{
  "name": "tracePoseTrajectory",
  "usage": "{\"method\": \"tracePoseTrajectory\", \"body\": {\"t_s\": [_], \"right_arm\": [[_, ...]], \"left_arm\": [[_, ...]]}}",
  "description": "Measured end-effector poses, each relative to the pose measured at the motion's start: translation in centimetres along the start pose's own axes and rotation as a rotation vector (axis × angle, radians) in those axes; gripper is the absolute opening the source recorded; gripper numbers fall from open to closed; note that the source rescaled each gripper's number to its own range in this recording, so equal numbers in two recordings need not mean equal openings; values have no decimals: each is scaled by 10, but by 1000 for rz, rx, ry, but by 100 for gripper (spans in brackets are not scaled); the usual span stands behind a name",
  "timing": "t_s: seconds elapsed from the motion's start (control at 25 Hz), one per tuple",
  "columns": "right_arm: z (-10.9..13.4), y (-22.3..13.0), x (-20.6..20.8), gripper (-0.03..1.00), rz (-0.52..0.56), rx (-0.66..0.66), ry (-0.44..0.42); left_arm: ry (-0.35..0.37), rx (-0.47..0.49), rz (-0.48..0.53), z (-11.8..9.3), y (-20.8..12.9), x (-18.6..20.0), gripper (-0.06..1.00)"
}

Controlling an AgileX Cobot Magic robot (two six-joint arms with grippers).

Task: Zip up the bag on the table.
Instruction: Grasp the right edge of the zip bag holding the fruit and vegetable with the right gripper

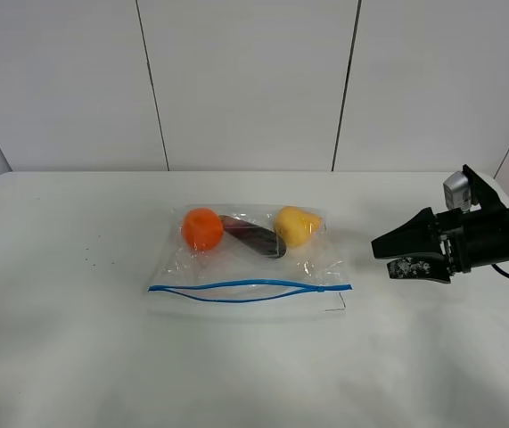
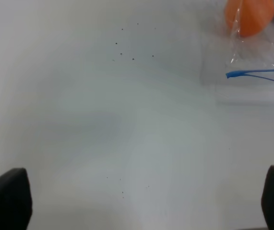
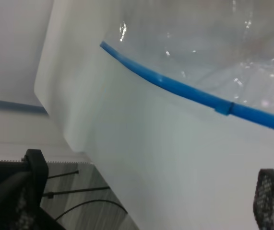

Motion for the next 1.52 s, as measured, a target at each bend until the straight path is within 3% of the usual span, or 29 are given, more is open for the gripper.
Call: {"method": "tracePoseTrajectory", "body": {"t_s": [0.32,0.64,0.96,1.52], "right_arm": [[-14,4,-7,100,-2,-1,12],[-41,5,-9,100,-6,-26,-91],[-63,5,-38,100,42,-79,-34],[-55,19,-99,100,80,-73,62]], "left_arm": [[0,0,0,0,0,0,100],[0,0,0,0,0,0,100],[0,0,0,0,0,0,100],[0,0,0,0,0,0,100]]}}
Point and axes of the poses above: a point on each arm's last joint axis where the gripper is mounted, x pointing back along that axis away from the gripper, z along the wrist's bending axis when the last joint is at zero, y = z × x, the point moved 10 cm from there along -x, pointing out along that axis toward the gripper, and after that the axes turned 7 degrees about x, right-handed, at the moved point
